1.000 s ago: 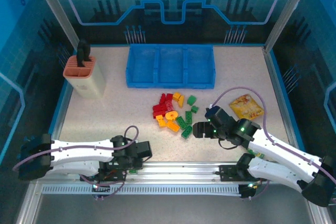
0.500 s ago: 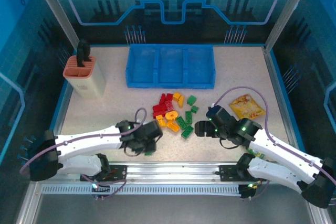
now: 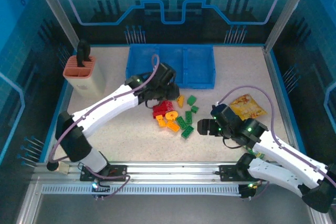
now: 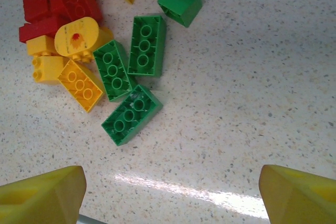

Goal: Sort the legos into containers by color
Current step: Place the lego in the container.

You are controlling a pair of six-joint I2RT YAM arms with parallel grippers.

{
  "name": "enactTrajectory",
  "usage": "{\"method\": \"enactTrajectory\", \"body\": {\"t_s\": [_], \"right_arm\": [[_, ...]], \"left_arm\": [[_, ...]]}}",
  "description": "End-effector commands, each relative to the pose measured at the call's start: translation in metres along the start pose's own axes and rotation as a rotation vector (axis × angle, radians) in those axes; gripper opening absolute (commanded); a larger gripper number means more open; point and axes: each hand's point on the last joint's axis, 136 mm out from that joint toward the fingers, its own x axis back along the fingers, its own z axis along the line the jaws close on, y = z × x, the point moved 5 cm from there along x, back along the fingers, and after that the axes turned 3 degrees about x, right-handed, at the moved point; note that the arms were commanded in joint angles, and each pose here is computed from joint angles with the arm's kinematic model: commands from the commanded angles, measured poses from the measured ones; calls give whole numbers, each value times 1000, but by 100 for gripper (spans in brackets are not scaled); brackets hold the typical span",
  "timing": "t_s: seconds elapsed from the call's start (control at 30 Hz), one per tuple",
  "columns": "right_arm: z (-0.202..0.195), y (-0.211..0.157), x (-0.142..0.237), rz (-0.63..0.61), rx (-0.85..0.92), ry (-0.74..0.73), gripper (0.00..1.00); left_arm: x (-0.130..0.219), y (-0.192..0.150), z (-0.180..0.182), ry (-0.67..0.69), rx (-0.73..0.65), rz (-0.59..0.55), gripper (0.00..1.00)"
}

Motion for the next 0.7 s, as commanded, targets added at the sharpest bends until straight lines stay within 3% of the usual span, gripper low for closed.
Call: {"method": "enactTrajectory", "body": {"t_s": [0.0, 0.2, 0.43, 0.57, 0.67], "right_arm": [[-14, -7, 2, 24, -21, -45, 87], [-20, -8, 10, 12, -27, -35, 88], [-24, -19, 3, 28, -39, -17, 88], [-19, -20, -5, 64, -30, 2, 87], [-12, -17, -9, 81, -25, 21, 86]], "left_arm": [[-16, 29, 1, 3, -35, 3, 20], [-42, 72, 17, 34, 19, -20, 20], [-51, 125, 107, 145, 216, -72, 20], [-58, 142, 148, 204, 279, -95, 20], [-78, 147, 173, 239, 314, -52, 20]]}}
